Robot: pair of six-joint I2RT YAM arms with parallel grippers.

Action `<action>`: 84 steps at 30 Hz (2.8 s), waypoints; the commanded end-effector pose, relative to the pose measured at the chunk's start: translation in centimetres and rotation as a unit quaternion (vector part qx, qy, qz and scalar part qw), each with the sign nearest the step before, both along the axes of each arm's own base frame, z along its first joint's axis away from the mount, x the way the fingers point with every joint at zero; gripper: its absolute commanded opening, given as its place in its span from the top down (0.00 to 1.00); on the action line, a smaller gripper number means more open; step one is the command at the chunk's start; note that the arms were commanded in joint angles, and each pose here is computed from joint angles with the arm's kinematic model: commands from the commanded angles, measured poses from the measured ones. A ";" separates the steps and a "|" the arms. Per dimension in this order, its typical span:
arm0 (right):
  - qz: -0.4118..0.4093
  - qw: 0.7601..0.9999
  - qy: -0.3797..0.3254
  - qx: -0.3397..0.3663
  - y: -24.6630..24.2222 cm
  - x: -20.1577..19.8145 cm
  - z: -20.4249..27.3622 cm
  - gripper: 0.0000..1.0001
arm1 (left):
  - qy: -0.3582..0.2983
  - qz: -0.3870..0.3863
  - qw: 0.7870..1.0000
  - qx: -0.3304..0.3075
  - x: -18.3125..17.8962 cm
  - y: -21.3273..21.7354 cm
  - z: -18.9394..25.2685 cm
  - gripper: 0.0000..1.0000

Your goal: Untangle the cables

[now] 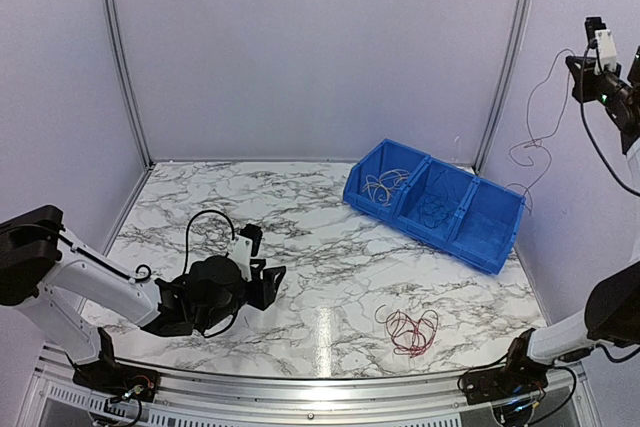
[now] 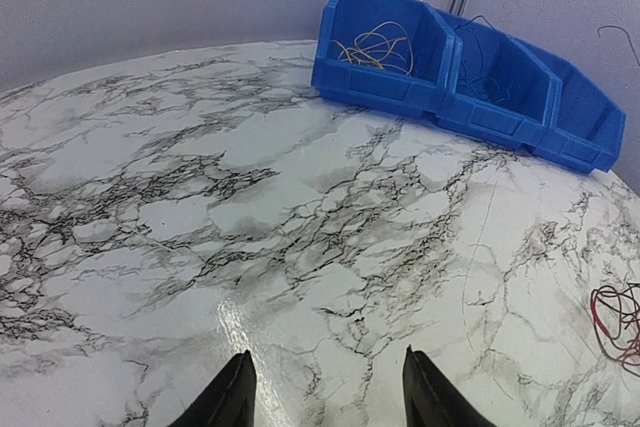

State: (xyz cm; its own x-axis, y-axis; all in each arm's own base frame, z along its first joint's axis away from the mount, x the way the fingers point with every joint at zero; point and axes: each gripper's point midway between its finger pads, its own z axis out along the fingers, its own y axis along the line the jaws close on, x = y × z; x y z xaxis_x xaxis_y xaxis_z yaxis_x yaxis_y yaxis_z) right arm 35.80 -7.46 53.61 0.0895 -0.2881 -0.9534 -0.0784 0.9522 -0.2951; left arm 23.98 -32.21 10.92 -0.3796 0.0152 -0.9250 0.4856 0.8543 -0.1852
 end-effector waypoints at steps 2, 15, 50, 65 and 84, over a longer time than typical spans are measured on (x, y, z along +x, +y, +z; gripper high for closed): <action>-0.020 0.999 0.016 0.020 -1.0 0.6 -1.1 1.00 | 0.000 -0.008 1.000 0.000 -0.2 -0.6 0.2 0.48; -0.018 0.994 0.092 0.048 -2.1 3.1 -9.7 1.00 | 0.004 -0.014 1.000 0.002 -0.5 -0.8 -0.1 0.48; 0.024 0.985 0.148 0.085 -1.2 4.2 -12.2 1.00 | 0.015 -0.021 1.000 0.010 -0.6 -1.8 -1.3 0.48; 0.045 0.984 0.140 0.105 -0.5 4.7 -11.3 1.00 | 0.017 -0.024 0.999 0.011 -0.9 -1.8 -1.5 0.48; 0.065 0.986 0.110 0.109 0.4 4.9 -7.5 1.00 | 0.020 -0.030 0.999 0.015 -1.0 -2.4 -1.9 0.48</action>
State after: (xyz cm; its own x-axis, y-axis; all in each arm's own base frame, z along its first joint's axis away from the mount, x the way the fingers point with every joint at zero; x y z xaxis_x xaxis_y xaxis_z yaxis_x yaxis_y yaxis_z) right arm 40.87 -7.92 44.16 -0.1435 -0.0830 -0.9862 -0.2193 0.9744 -0.0501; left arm 23.01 -33.91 8.92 -0.4150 0.0615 -0.9077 0.5215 0.8337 -0.1819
